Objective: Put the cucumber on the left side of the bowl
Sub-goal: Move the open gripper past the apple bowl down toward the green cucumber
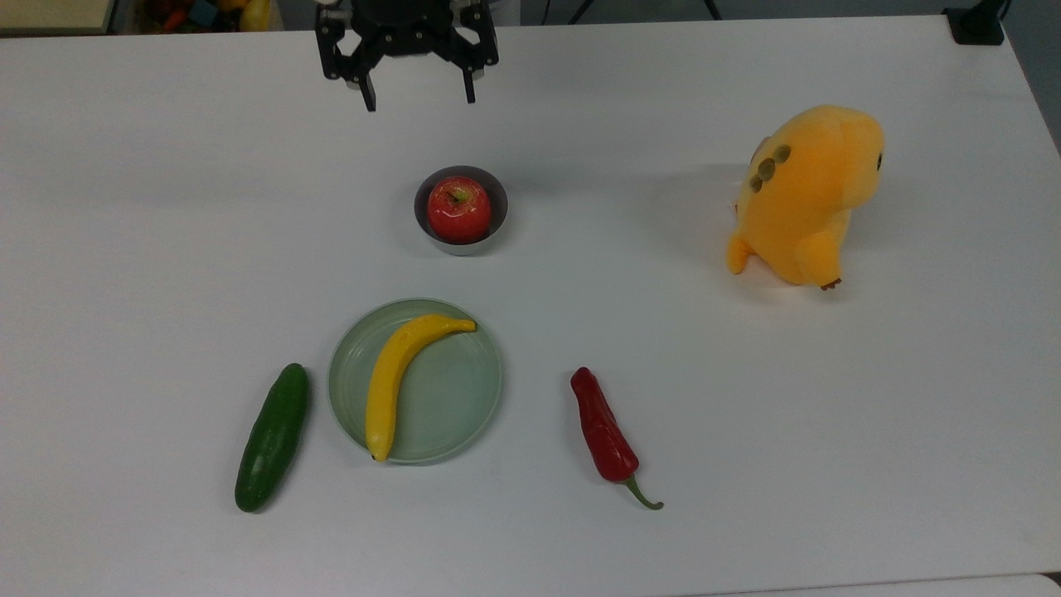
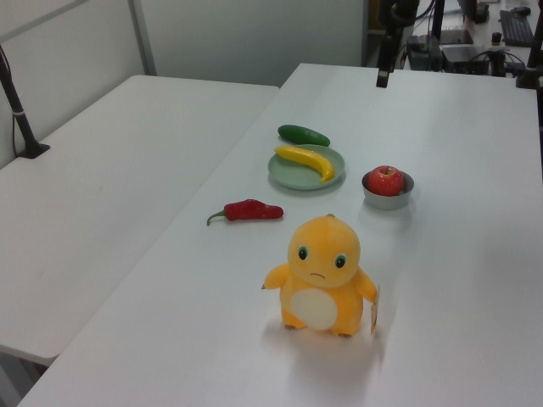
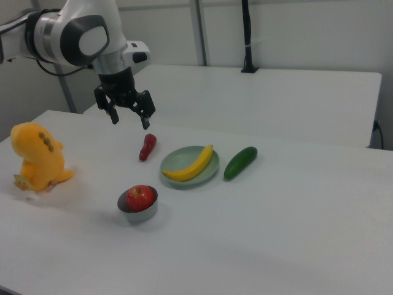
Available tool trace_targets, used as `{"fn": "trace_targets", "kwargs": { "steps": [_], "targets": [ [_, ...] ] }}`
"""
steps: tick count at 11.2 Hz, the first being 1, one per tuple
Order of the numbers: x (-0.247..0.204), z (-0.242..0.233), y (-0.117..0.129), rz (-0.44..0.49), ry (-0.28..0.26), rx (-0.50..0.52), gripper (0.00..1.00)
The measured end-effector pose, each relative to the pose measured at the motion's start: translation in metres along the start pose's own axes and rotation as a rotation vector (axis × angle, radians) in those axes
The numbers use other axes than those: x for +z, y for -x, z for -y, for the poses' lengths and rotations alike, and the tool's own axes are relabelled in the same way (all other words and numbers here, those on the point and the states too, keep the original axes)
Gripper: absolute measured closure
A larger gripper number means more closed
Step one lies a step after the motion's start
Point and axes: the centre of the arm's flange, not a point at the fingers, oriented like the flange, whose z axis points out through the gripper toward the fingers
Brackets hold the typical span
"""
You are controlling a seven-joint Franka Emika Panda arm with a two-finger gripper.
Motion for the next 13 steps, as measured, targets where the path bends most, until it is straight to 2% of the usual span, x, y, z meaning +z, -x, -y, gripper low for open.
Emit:
{"fn": "trace_targets", "kwargs": {
  "steps": [9, 13],
  "targets": [
    [0.036, 0.009, -0.022, -0.030, 0.003, -0.017, 0.00],
    [0.070, -0.018, -0.049, -0.147, 0.030, 0.034, 0.00]
  ]
}}
